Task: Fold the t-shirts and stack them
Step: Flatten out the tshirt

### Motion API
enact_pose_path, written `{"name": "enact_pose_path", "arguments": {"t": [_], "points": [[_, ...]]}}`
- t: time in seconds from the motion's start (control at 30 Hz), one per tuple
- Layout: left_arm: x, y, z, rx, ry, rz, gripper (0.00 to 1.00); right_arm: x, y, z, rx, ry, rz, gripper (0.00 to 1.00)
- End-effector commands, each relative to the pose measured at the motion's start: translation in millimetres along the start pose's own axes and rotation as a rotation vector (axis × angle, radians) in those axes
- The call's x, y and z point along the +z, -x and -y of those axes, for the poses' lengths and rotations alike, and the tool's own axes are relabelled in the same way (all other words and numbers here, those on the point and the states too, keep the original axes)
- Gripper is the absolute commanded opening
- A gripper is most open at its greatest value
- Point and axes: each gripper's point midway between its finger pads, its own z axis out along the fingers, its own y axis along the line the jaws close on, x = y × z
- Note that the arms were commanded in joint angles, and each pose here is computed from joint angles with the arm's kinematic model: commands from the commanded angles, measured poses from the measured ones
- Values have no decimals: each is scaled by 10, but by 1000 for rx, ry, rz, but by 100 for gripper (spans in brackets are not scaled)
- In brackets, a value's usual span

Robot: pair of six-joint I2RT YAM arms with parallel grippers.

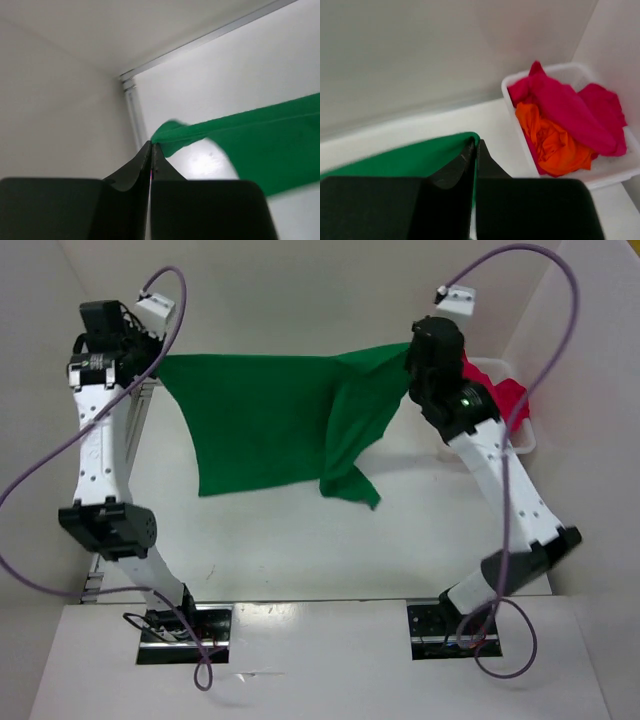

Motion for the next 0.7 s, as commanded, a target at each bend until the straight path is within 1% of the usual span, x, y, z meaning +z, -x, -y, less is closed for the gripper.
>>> {"name": "enact_pose_path", "arguments": {"t": [0.0,0.03,0.07,0.1,0.13,0.2,0.27,0.3,0.33,0.37,0.4,0.43,0.47,0.5,0.53,0.57,0.6,0.67], "points": [[-539,-253,-186,178,102,-117,0,-351,25,273,-26,-18,9,0],[-773,-299,-231,191,143,-125,0,-402,-79,289,-21,1,-15,0],[-698,-659,-133,202,111,-210,0,-529,-133,363,15,18,-28,0],[-719,-793,-85,211,107,-236,0,-512,-492,356,-23,31,-99,0],[-804,-880,-42,211,114,-245,0,-528,-622,353,0,38,-123,0],[-714,-1297,149,183,68,-336,0,-529,-956,345,-27,51,-193,0],[-667,-1415,260,125,42,-354,0,-518,-1046,214,-23,107,-227,0],[-606,-1453,298,102,27,-363,0,-488,-959,141,-7,124,-213,0],[-515,-1405,278,85,25,-353,0,-371,-1057,34,-46,131,-241,0],[-460,-1351,272,67,20,-340,0,-286,-1023,-47,-55,135,-232,0],[-414,-1272,233,36,33,-327,0,-223,-782,-138,-60,149,-190,0],[-264,-1246,215,16,24,-329,0,-7,-910,-309,-99,143,-219,0],[-283,-876,25,8,74,-245,0,44,-480,-435,-54,162,-139,0],[-272,-719,-26,-20,81,-212,0,120,-383,-521,-58,166,-127,0],[-162,-683,-62,-35,78,-220,0,353,-578,-638,-94,146,-176,0],[-184,-508,-129,-40,90,-180,0,465,-462,-620,-77,140,-167,0],[-274,-177,-268,-41,123,-97,0,425,25,-653,24,166,-86,0],[-431,26,-349,-26,149,-47,0,449,120,-716,49,205,-80,0]]}}
